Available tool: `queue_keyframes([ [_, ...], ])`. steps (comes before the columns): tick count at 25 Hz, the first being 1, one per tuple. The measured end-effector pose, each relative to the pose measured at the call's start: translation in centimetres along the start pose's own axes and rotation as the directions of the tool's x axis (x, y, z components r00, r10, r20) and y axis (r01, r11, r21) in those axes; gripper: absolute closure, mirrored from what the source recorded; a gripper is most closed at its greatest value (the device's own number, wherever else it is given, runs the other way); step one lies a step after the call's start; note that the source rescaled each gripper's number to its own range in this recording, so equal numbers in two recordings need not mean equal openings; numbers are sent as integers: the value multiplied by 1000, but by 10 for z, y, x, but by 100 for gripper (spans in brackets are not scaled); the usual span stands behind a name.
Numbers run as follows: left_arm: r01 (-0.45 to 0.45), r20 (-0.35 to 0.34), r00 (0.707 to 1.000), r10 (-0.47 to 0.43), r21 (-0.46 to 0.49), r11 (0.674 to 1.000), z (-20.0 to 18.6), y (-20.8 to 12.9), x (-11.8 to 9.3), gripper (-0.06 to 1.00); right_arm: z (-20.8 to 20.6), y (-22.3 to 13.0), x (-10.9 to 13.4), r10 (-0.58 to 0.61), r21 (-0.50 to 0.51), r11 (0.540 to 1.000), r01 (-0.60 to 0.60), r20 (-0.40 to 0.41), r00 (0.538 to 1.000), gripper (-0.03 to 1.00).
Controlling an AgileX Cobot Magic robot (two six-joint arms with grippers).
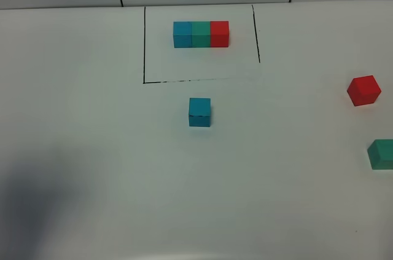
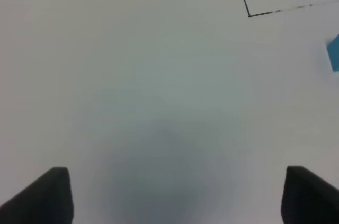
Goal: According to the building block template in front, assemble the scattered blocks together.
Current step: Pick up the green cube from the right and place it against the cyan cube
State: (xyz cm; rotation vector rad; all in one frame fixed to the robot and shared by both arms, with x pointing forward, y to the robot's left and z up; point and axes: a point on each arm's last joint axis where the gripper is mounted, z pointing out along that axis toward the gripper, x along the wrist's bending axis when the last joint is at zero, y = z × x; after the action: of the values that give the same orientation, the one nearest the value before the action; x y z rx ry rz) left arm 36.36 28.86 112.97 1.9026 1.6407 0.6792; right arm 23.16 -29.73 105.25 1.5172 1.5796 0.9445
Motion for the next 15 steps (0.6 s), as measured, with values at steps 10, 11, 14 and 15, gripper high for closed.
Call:
queue_keyframes([
  [10,16,97,995,-4,-124,992,-13,-67,-12,-3,0,0,0,1,0,1000,-1,-2,1000,5],
  [11,11,113,994,5,-135,991,-14,-72,-14,-3,0,0,0,1,0,1000,-1,-2,1000,5],
  [14,-4,150,988,27,-154,988,-12,-89,-19,-3,0,0,0,1,0,1000,-1,-3,1000,5],
  [15,-8,160,987,33,-158,987,-11,-95,-20,-3,0,0,0,2,0,1000,-2,-4,1000,5],
])
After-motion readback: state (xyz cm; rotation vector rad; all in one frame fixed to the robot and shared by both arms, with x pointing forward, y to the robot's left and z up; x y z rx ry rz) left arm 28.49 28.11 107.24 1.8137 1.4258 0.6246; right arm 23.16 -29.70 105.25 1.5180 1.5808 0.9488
